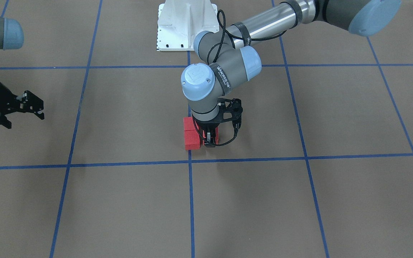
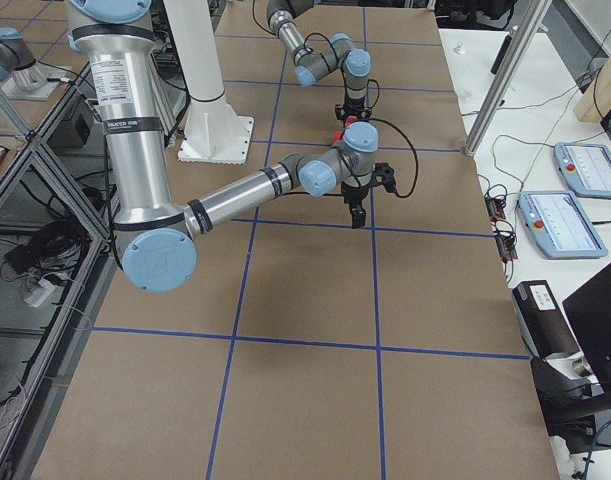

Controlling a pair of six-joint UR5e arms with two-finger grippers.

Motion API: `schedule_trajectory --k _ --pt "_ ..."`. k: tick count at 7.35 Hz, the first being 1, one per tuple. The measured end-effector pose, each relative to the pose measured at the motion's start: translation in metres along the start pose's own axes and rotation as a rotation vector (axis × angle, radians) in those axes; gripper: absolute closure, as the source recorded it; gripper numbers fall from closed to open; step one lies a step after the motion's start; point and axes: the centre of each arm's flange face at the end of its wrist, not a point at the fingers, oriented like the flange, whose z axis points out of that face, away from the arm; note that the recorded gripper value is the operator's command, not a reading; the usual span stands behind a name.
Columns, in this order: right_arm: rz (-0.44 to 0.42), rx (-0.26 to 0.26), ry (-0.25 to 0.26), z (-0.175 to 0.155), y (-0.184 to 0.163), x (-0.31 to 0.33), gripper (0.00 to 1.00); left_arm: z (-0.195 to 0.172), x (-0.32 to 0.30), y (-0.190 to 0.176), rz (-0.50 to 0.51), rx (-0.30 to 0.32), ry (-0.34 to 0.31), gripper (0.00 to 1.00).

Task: Form red blocks into L shape at center
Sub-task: 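Hold the red cube with the left gripper against the center cube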

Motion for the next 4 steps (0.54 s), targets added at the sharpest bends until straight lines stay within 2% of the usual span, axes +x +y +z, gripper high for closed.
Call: schedule_trajectory --k 4 --pt "-0.002 0.002 -0.001 -0.0007 -0.0005 -0.0009 0.01 -0.002 0.0009 0.0009 0.002 -0.005 0.004 1.0"
